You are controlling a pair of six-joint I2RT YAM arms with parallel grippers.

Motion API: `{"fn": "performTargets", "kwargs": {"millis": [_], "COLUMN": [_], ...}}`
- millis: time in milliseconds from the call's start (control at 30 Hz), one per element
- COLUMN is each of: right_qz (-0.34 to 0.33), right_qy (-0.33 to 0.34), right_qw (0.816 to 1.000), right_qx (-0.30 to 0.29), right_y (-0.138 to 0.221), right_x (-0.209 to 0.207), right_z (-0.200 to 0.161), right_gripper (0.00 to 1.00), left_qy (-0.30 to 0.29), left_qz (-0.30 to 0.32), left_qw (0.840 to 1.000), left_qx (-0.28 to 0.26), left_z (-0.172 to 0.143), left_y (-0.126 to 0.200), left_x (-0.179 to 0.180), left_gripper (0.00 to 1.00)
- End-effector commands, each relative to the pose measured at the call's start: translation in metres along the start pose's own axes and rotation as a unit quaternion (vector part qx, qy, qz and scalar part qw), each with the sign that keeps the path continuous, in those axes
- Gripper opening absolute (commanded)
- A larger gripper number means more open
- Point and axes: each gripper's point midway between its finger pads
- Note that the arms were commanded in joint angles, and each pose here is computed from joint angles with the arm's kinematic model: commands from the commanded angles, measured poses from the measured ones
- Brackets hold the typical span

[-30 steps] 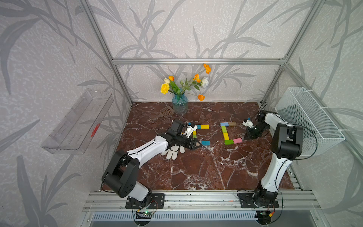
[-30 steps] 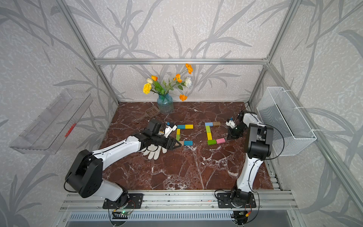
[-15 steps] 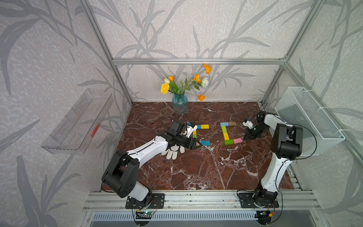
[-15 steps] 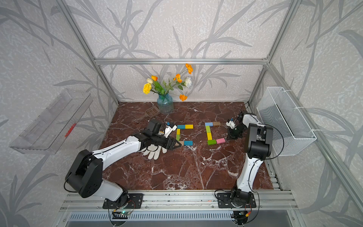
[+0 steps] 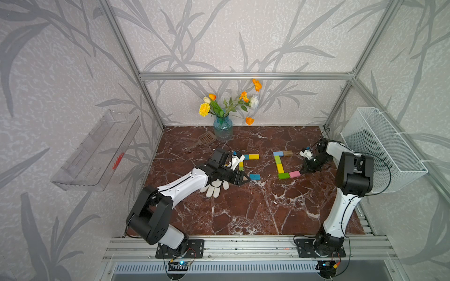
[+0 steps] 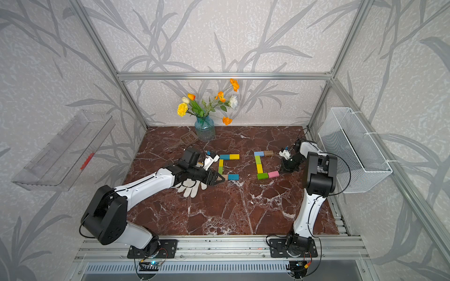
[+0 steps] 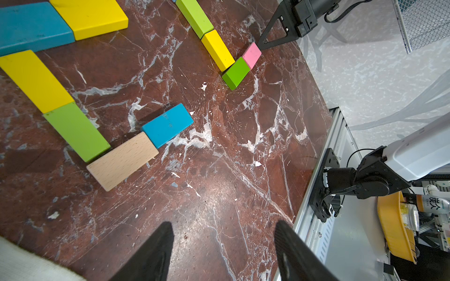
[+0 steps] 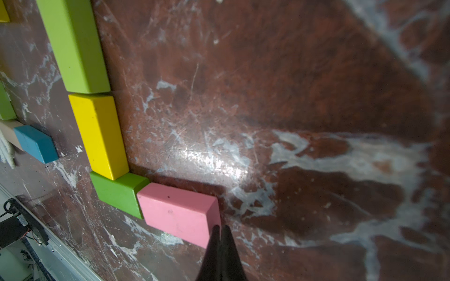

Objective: Assemble the letter c with building blocks
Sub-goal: Assemble the building block at the center of the board.

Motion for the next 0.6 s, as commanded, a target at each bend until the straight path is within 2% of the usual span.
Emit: {"fn": "performTargets", "kwargs": {"millis": [0,367,567], "right_qz": [0.019,0.031,-0.019], "right_qy": [-0.003,-0.007,-0.01], "right_qw": [1.0,0.999,1.0], "right_qx": [0.011,0.004,-0.021], "right_y": [-0.008,-0.008,0.004], "right_x": [0.007,0.01,0.002], "right_z": [-0.005,-0.001,0.003], "right_gripper": [0.0,0.0,0.0], "left_qy": [-0.018,-0.018,-0.027], "left_qz": [-0.012,-0.012,0.0], "left_qw": [1.0,1.0,0.999], "left_qx": [-0.006,-0.006,-0.024], "left_z": [0.006,0.005,0.01], "left_y": [0.003,0.003,0.008], "left_x": [-0.008,-0.008,-0.007], "left_gripper": [0.67,0.67,0.68]}}
Point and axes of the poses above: each gripper's point midway between its finger pads, its own y axis back along the fingers, its own x axis along the line the jaws close on, z = x × y, and after that the axes turned 10 degrees about y, right-handed
